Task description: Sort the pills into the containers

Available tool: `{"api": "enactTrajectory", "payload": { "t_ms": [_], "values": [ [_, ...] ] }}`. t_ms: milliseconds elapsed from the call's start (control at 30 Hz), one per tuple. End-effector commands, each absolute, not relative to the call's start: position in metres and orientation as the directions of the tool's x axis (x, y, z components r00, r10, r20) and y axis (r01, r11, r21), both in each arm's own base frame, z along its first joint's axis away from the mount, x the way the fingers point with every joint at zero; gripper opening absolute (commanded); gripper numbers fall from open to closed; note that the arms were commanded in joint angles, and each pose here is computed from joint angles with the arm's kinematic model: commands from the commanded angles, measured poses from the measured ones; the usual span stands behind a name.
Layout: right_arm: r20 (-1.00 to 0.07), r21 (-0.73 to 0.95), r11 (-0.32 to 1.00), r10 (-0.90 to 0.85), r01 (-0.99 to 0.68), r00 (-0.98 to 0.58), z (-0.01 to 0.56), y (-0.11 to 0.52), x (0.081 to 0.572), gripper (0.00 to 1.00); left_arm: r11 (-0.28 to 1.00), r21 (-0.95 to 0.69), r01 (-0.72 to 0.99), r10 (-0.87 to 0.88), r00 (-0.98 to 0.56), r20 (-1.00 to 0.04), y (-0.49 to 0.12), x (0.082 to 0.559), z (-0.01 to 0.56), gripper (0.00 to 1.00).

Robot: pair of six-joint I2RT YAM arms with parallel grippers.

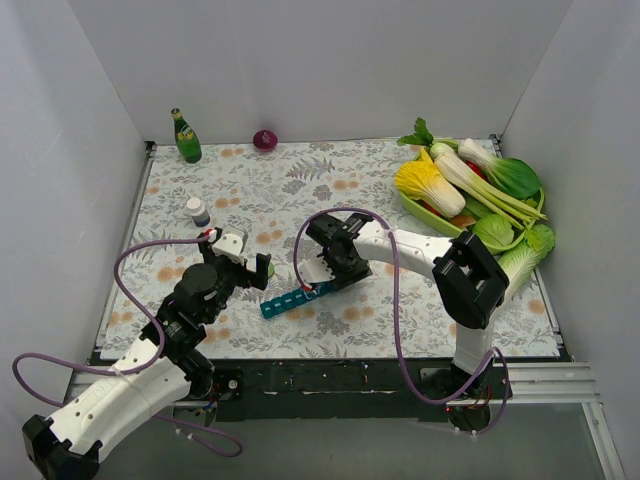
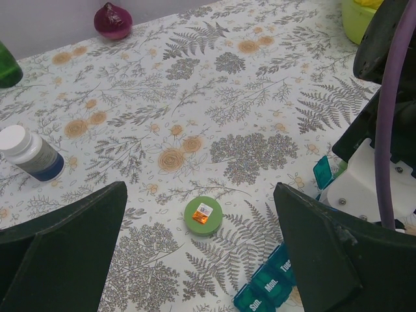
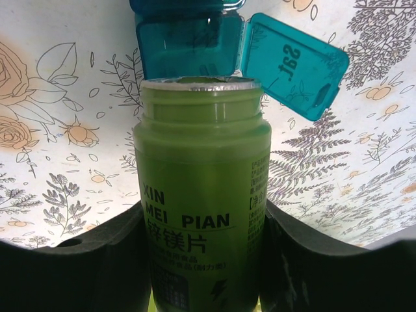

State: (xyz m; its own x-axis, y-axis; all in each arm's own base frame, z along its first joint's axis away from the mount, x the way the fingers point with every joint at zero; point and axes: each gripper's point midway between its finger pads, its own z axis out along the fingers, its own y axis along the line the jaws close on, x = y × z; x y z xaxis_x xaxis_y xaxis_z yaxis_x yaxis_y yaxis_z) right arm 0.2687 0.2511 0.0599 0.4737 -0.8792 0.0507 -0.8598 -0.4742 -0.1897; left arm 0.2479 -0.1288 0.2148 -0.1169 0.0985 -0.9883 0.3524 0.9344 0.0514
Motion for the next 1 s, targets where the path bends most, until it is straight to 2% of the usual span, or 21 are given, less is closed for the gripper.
{"api": "enactTrajectory", "payload": {
  "t_ms": [0, 967],
  "values": [
    [0.083, -0.211, -0.493, -0.87, -0.844, 0.487, 0.0708, 0.2553, 0.2758, 0.01, 0.936, 0.045, 0.349, 0.079, -0.082, -0.994, -0.1269, 0.2481, 0.2326, 0.98],
    [0.113, -0.216, -0.501, -0.865, -0.838, 0.489, 0.0745, 0.2574, 0.275, 0.01, 0.936, 0.042, 0.35, 0.073, -0.075, -0.995, -0.1265, 0.2471, 0.2349, 0.98]
  ]
}}
